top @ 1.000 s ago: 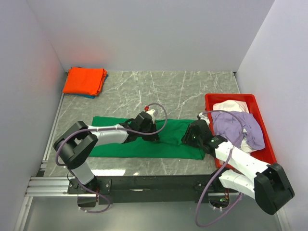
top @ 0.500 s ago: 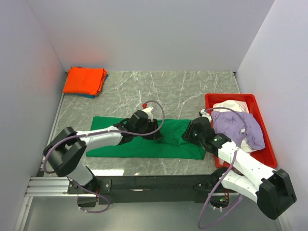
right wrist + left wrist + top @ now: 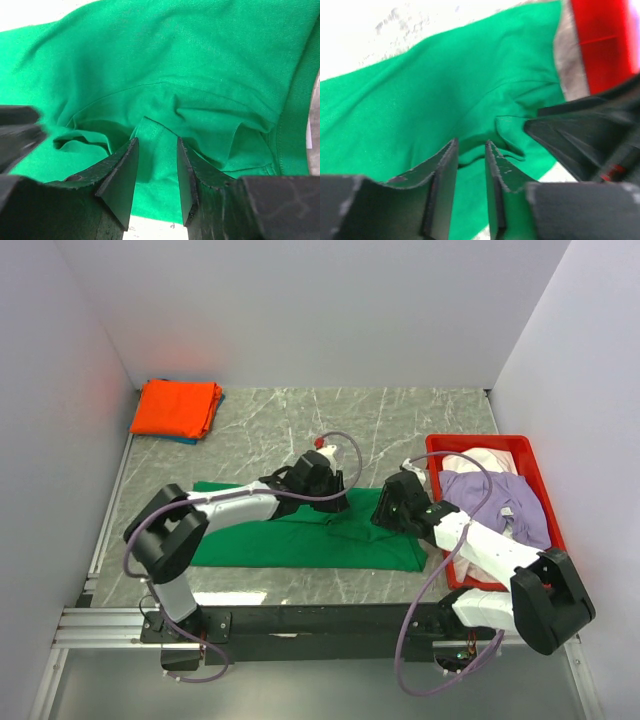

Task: Fold and stack the t-shirts
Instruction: Fold the tshirt

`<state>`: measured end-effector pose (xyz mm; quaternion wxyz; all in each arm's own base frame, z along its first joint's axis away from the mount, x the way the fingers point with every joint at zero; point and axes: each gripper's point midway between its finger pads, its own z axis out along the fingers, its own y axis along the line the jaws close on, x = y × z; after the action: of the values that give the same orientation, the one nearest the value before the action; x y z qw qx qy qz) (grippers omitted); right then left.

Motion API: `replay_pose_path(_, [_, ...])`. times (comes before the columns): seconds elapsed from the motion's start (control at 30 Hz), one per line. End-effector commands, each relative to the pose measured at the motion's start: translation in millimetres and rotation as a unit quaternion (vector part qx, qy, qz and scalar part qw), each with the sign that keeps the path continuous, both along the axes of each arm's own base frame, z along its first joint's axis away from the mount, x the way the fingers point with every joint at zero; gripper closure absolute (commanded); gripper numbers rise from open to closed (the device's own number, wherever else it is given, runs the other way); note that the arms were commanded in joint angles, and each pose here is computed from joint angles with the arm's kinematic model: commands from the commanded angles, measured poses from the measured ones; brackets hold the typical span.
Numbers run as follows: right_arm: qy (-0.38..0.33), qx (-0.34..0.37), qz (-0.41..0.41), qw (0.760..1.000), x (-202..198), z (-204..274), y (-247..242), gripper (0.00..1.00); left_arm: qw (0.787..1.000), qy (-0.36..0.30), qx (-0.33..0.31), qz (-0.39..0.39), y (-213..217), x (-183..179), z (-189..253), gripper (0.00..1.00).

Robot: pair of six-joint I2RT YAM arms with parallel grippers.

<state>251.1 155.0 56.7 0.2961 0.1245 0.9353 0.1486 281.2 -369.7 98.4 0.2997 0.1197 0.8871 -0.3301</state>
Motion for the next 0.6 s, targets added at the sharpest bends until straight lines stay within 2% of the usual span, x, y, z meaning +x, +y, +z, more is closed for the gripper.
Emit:
replay_pose_path(0.0, [-0.032,0.005,-0.006,0.999,12.2,10.8,3.2,0.57,1.0,0.021,0.006,-0.012,-10.9,-2.9,-8.0,0.68])
replay_pose_path(0.33, [-0.033,0.016,-0.032,0.999,-8.9,-0.8,-11.9,0.57,0.997,0.037,0.017,-0.06,-41.0,-33.5,-26.0,0.81])
replay_pose_path(0.57, [-0.046,0.013,-0.04,0.998,-15.2,9.0,-21.3,0.57,0.995,0.046,0.013,-0.083,-39.2,-60.6,-29.3,0.86])
